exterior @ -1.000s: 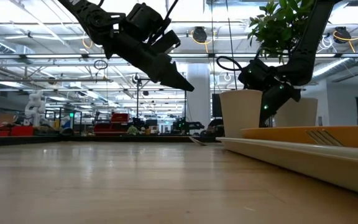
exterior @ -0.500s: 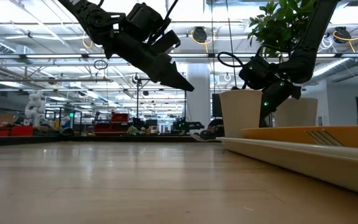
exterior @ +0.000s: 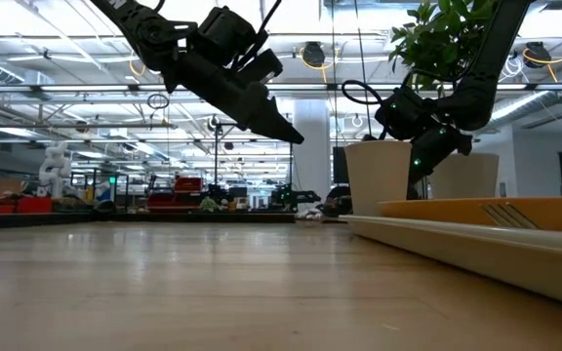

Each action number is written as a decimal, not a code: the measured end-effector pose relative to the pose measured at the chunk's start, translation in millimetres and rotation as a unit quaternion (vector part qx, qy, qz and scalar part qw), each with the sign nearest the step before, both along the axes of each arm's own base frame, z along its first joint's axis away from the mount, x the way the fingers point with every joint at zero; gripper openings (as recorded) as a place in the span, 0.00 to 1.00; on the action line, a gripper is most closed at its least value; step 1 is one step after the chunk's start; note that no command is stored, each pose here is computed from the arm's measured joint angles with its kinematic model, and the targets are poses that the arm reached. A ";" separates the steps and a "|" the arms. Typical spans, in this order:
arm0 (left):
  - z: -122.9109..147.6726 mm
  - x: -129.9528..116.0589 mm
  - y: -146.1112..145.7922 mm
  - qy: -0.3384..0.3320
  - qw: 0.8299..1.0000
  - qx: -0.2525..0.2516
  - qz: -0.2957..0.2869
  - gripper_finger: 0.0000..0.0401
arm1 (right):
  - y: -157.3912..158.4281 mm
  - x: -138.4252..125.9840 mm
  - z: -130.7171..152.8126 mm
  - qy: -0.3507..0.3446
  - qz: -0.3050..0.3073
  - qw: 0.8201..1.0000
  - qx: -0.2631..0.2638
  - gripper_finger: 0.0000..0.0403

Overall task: Pick and place plate/cup/fork/spoon on tray
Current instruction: Put the white orange spoon on the left side of the white orange fork

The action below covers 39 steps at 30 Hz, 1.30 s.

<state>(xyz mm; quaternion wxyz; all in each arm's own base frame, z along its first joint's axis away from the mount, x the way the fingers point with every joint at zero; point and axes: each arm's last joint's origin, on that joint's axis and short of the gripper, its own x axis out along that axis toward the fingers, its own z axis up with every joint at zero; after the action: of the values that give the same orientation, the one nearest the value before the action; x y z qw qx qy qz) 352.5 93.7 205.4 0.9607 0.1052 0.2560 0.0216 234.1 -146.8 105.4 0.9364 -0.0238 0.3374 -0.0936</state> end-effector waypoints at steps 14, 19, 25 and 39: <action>0.3 0.2 -0.1 -0.002 1.000 -0.005 0.003 0.22 | 1.3 -1.5 -2.2 0.012 -0.006 1.000 0.019 0.13; 0.3 0.2 -0.1 -0.003 1.000 -0.005 0.003 0.22 | 1.4 -1.6 -2.3 0.012 -0.008 1.000 0.022 0.21; 1.2 0.7 0.0 -0.008 1.000 -0.004 0.003 0.22 | 1.3 -1.7 -7.3 0.019 -0.008 0.999 0.028 0.25; 2.7 1.4 0.3 -0.016 1.000 -0.001 0.003 0.22 | -1.4 3.5 -17.5 0.001 -0.001 1.000 0.031 0.15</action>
<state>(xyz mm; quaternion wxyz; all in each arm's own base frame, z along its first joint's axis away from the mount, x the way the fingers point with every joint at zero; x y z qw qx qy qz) 353.9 94.0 208.1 0.9648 0.1032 0.2406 0.0257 237.6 -148.2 87.9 0.9362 0.0056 0.3411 -0.0843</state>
